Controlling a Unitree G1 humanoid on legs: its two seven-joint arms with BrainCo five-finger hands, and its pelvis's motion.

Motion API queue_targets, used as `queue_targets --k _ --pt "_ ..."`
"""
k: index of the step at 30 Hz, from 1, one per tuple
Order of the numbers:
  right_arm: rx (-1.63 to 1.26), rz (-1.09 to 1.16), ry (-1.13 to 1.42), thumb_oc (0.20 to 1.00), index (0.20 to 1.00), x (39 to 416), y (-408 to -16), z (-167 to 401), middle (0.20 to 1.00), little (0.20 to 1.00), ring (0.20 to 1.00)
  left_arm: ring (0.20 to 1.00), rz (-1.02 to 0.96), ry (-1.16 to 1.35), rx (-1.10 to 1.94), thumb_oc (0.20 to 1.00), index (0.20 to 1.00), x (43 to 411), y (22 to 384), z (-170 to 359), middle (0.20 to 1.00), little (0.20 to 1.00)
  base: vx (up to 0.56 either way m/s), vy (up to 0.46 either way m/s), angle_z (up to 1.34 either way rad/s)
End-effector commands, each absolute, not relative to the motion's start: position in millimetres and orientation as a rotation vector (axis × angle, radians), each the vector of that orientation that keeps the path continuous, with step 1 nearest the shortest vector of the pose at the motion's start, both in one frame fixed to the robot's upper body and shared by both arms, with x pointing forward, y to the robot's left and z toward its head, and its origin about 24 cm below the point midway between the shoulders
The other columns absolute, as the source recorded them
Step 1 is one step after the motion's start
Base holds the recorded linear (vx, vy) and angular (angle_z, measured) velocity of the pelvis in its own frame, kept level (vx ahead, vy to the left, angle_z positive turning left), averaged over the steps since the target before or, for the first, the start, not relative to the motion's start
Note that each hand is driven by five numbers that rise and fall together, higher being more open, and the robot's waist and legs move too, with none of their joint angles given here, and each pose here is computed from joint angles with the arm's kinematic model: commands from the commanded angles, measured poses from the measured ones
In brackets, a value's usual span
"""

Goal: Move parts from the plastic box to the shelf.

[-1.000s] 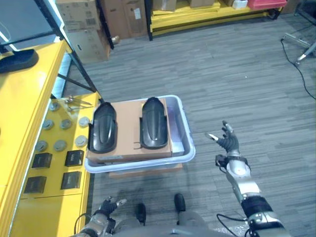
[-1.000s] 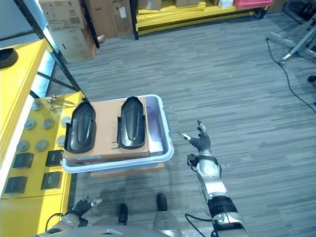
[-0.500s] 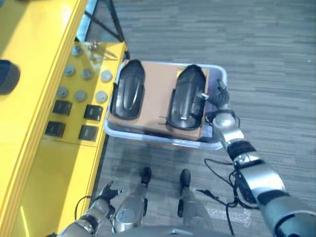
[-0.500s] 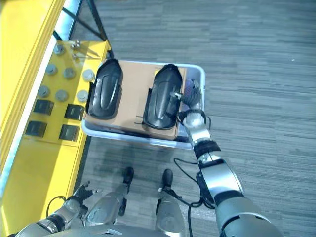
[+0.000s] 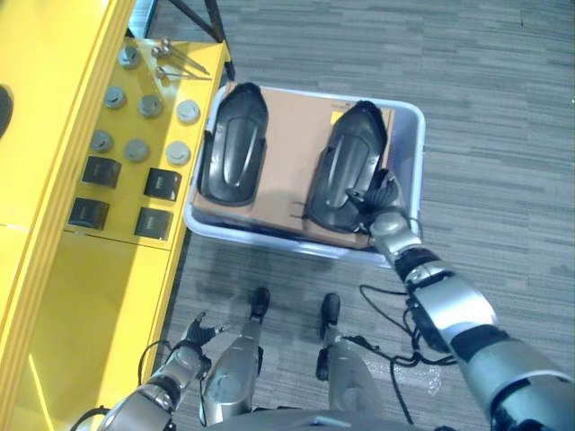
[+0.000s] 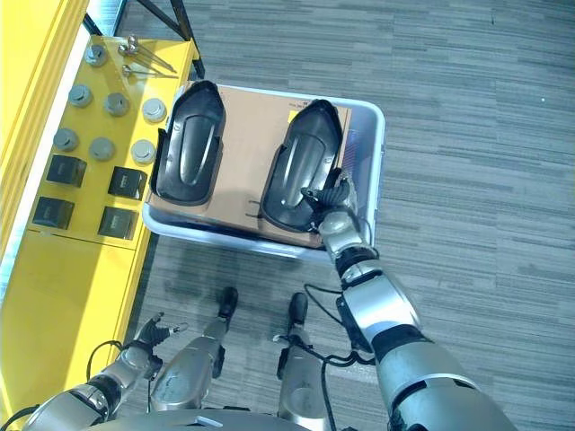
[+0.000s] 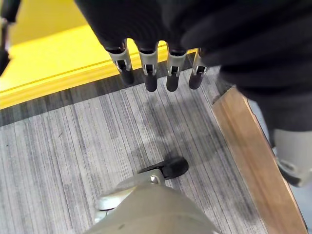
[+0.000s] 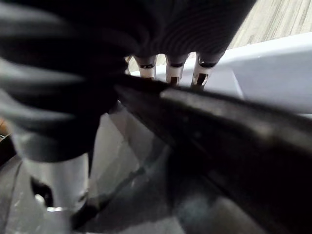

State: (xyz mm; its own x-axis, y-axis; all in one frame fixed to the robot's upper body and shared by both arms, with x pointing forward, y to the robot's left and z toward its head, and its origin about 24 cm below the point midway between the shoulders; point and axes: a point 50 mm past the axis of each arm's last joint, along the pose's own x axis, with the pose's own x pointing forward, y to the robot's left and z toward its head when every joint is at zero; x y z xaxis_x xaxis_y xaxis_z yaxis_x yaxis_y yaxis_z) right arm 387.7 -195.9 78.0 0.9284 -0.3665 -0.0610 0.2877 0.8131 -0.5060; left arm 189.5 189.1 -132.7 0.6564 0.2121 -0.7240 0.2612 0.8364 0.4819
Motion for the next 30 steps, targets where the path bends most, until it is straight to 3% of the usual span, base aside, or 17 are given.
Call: queue_targets --k 1,2,12,18,22,27,30 --pt "-0.612 -0.255 0.221 0.341 0.341 385 -190 63 0.341 0.341 0.341 1.000 0.026 0.898 0.645 1.000 1.000 193 201 -131 1.000 1.000 0.00 0.000 0.00" --pt "-0.612 -0.255 0.221 0.200 0.200 385 -190 63 0.200 0.200 0.200 1.000 0.026 0.898 0.645 1.000 1.000 193 201 -131 1.000 1.000 0.00 0.000 0.00" --pt "-0.724 -0.240 0.286 0.200 0.200 380 -208 56 0.200 0.200 0.200 1.000 -0.026 0.806 0.636 1.000 1.000 206 190 -124 1.000 1.000 0.00 -0.006 0.03" --pt "-0.814 -0.274 -0.094 0.200 0.200 378 -224 123 0.200 0.200 0.200 1.000 0.022 0.505 0.385 1.000 1.000 229 188 -81 1.000 1.000 0.01 -0.009 0.00" --pt "-0.905 -0.303 -0.172 0.200 0.200 363 -245 137 0.200 0.200 0.200 1.000 0.071 0.385 0.165 1.000 1.000 238 188 -54 1.000 1.000 0.06 -0.045 -0.12" --pt "-1.162 -0.260 -0.351 0.200 0.200 352 -240 174 0.200 0.200 0.200 1.000 -0.002 0.068 0.023 1.000 1.000 269 174 21 1.000 1.000 0.05 -0.070 -0.02" --pt "-1.204 -0.223 -0.406 0.200 0.200 347 -231 177 0.200 0.200 0.200 1.000 -0.022 0.006 -0.027 1.000 1.000 274 168 38 1.000 1.000 0.04 -0.048 -0.10"
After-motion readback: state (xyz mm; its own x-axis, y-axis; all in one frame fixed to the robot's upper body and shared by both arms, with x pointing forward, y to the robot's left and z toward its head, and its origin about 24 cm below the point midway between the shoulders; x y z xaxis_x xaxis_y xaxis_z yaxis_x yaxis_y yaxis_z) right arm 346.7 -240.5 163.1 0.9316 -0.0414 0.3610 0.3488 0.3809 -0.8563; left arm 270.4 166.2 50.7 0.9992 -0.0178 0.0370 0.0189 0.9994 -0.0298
